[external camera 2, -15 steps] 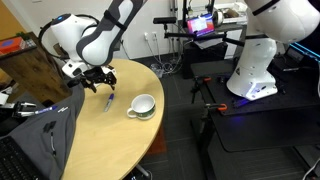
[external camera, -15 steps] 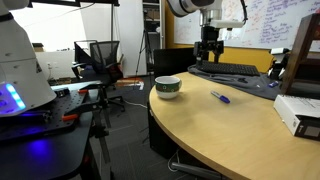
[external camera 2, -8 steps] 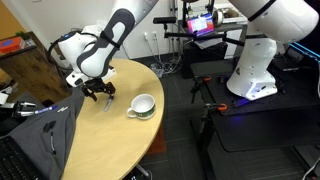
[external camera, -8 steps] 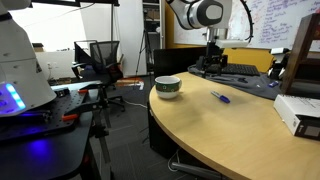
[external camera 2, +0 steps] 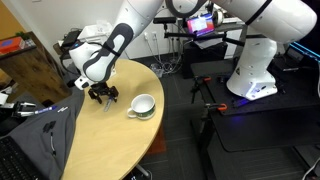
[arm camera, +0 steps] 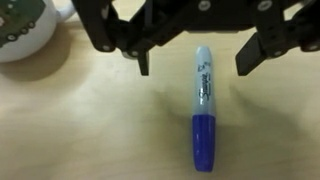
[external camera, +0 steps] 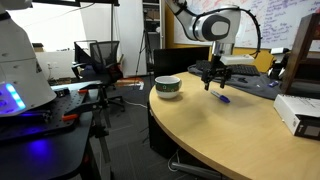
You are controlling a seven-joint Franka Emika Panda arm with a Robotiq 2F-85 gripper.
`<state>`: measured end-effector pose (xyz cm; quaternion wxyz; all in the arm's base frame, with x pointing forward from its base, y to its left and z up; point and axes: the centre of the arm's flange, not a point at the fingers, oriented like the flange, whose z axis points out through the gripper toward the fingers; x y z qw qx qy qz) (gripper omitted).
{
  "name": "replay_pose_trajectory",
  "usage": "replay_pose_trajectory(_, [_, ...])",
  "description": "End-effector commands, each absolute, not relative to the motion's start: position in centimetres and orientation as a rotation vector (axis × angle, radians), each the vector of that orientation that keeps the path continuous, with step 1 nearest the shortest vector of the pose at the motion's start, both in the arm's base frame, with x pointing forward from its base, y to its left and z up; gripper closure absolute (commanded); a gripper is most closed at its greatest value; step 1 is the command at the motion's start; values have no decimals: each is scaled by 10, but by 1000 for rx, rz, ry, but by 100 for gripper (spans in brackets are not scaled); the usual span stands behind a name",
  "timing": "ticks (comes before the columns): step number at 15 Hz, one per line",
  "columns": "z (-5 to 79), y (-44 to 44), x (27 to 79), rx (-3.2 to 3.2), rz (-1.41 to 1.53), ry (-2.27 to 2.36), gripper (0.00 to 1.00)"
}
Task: Put the marker in the mug
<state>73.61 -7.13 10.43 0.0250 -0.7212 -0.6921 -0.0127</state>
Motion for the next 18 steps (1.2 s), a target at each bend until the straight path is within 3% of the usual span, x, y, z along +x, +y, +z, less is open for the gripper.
replay_pose_trajectory(1, [96,-71,753,-2202,-69,-2121,7])
replay_pose_trajectory(2, [94,-70,754,-2200,-71,-2117,8])
replay_pose_trajectory(3, [91,-70,755,-2201,-69,-2112,22])
replay_pose_trajectory(5, [87,-69,756,-2201,-65,-2104,25])
replay_pose_trajectory(8, [81,-70,757,-2201,-54,-2086,57])
replay_pose_trajectory(14, [87,-70,755,-2173,-84,-2052,100])
replay_pose_trajectory(15, [89,-71,753,-2164,-86,-2041,94])
replay_pose_trajectory(18, [102,-73,742,-2021,-113,-2043,94])
